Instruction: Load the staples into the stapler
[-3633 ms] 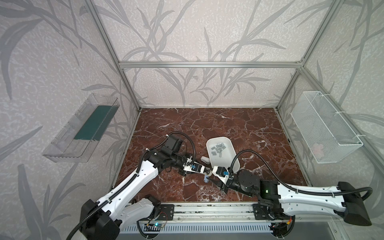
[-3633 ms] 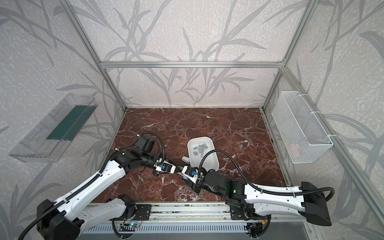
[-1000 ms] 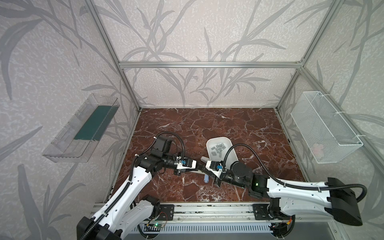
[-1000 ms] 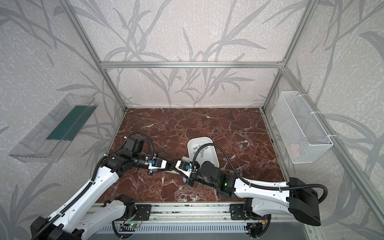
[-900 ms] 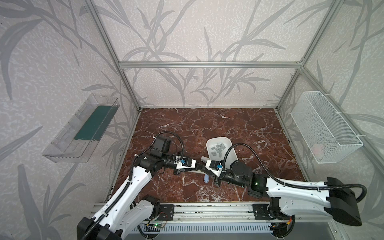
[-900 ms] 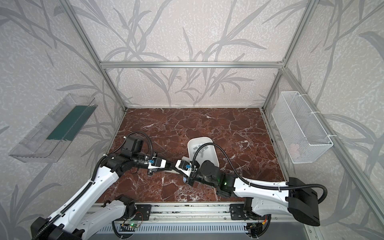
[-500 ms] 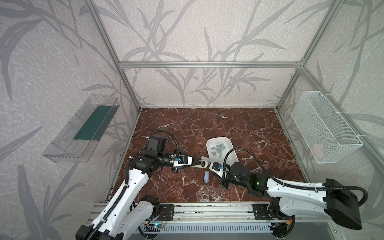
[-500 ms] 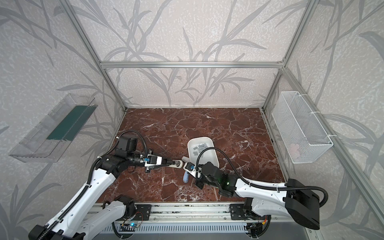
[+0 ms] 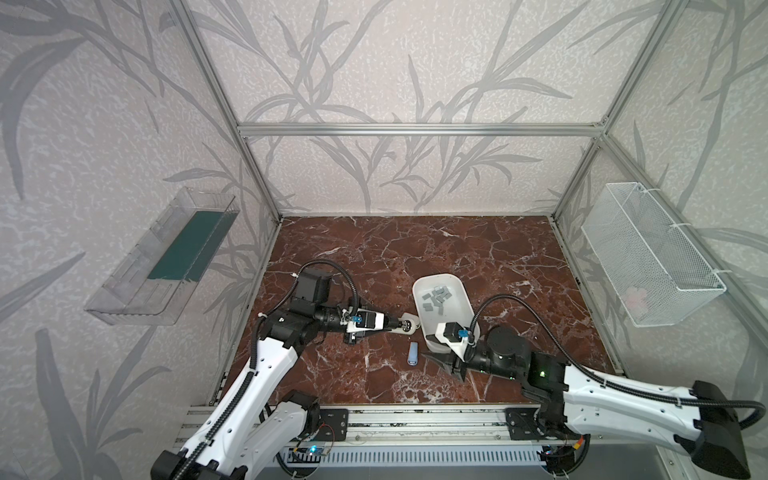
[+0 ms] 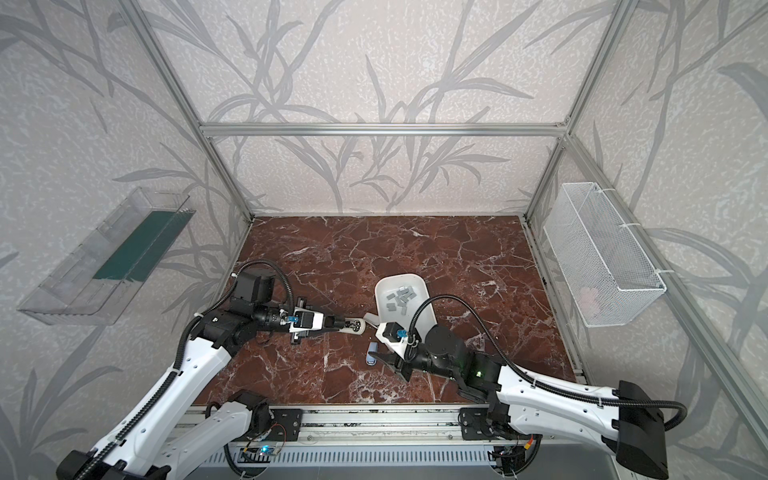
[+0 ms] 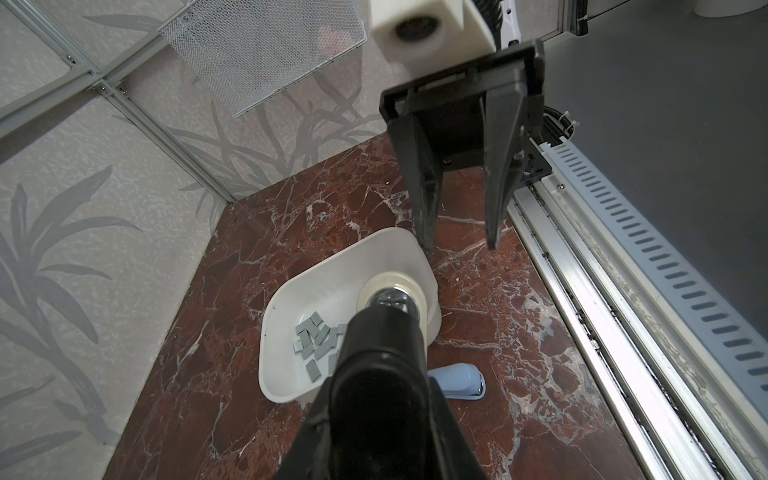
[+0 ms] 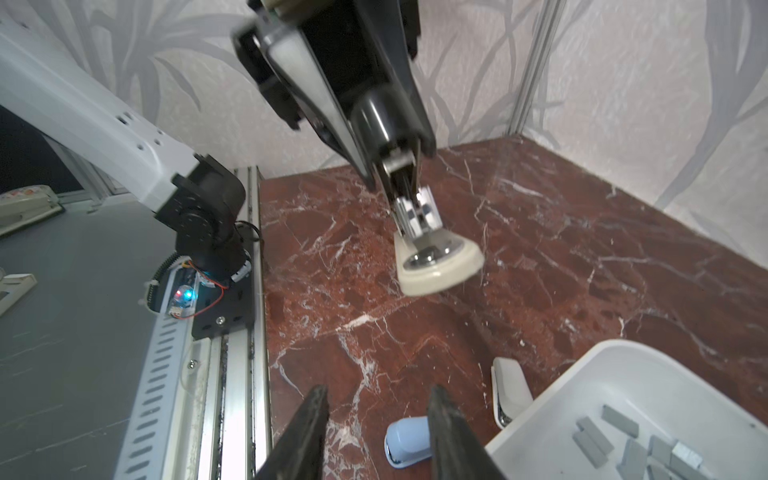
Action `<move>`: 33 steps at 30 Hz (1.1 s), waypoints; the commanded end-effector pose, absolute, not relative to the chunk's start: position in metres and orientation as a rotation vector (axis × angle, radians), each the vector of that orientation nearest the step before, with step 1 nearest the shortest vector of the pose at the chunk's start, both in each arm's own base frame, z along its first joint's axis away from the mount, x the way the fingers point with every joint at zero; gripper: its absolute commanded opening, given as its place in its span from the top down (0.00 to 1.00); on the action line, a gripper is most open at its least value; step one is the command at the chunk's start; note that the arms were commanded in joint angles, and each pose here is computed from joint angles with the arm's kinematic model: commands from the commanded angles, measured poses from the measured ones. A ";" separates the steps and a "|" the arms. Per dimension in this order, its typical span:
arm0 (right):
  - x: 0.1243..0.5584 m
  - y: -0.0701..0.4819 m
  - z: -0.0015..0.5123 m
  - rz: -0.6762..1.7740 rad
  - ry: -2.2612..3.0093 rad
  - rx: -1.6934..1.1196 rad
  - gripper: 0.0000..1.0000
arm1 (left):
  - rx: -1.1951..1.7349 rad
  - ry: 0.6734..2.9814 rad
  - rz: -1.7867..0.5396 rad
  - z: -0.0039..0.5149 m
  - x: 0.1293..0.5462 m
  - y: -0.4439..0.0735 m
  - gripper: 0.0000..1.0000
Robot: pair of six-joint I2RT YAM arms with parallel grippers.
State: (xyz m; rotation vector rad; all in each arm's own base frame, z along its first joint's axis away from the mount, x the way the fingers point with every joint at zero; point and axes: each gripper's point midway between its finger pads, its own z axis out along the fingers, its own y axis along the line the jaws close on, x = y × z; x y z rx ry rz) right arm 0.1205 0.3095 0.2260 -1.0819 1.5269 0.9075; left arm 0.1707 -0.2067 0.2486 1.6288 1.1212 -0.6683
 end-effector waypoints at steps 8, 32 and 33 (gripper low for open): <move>0.125 0.340 0.246 0.794 1.527 -1.064 0.51 | 1.690 1.014 -0.686 0.253 0.160 -0.221 1.00; 0.151 0.364 0.217 0.607 1.628 -1.091 0.57 | 1.757 0.996 -0.705 0.245 0.147 -0.230 1.00; 0.151 0.364 0.215 0.602 1.630 -1.096 0.59 | 1.757 0.994 -0.704 0.246 0.147 -0.230 1.00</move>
